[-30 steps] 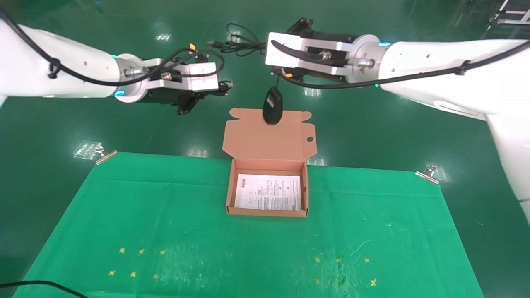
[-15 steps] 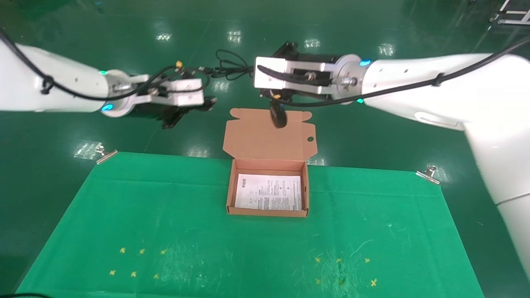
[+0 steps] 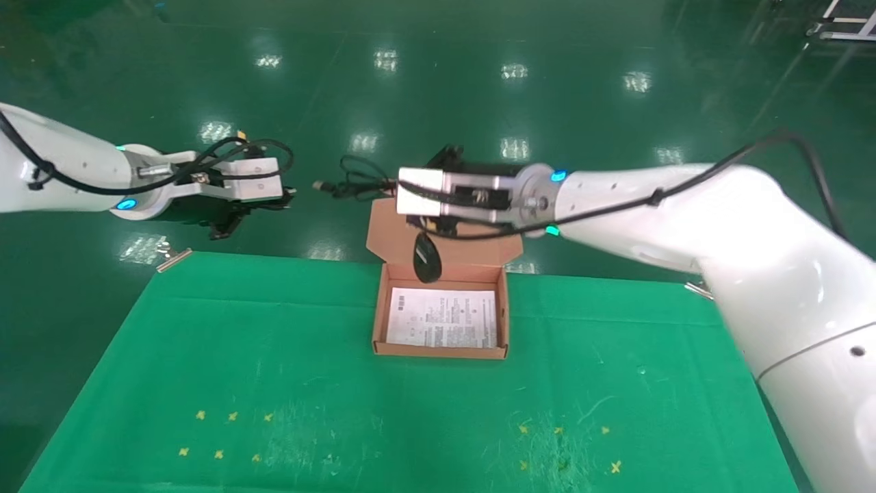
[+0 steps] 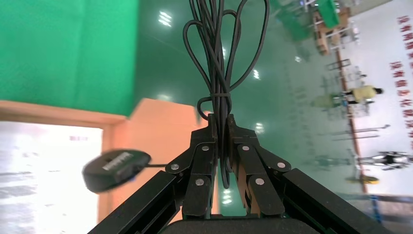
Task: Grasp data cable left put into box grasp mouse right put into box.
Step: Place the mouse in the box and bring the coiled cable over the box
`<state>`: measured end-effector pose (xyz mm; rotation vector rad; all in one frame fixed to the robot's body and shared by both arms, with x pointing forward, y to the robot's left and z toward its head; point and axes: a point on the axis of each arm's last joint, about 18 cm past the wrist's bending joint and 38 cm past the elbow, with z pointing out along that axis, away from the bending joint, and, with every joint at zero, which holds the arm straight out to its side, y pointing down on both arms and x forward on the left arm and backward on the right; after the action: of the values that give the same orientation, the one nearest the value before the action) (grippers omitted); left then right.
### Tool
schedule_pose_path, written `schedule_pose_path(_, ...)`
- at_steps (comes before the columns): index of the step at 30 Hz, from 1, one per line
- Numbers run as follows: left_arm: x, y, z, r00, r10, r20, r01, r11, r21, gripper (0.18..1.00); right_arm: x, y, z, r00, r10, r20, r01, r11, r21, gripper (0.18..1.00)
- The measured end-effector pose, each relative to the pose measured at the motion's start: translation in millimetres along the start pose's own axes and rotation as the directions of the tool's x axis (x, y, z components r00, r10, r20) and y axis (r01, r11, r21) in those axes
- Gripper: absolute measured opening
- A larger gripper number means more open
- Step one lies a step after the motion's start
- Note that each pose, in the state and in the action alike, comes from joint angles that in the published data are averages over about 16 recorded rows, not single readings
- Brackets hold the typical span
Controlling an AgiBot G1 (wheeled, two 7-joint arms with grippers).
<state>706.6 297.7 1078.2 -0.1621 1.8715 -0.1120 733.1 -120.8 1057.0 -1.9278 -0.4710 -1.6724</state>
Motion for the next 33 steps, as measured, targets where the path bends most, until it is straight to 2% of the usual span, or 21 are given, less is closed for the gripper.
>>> schedule_pose_path(10,5.8,14.2,-6.5,1.0,-0.022,0.009,0.022,0.998,-0.064,0.244,-45.8,5.1,17.7,0.991,0.12,0.061,-0.12,0.993,-0.006,0.21)
schedule_pose_path(21,8.8,14.3,-9.6,1.0,-0.024,0.014,0.024,0.997,-0.07,0.244,-87.0,42.8,23.3,0.951,0.296,0.092,-0.283,0.95,-0.13,0.21)
schedule_pose_path(27,9.3,14.1,-9.9,1.0,-0.023,0.014,0.023,0.997,-0.071,0.244,-102.1,60.7,21.0,0.935,0.337,0.106,-0.313,0.93,-0.195,0.21)
schedule_pose_path(33,12.8,9.2,-7.9,1.0,-0.016,0.009,0.017,0.998,-0.059,0.243,-109.3,69.1,17.4,0.931,0.345,0.121,-0.313,0.923,-0.224,0.215)
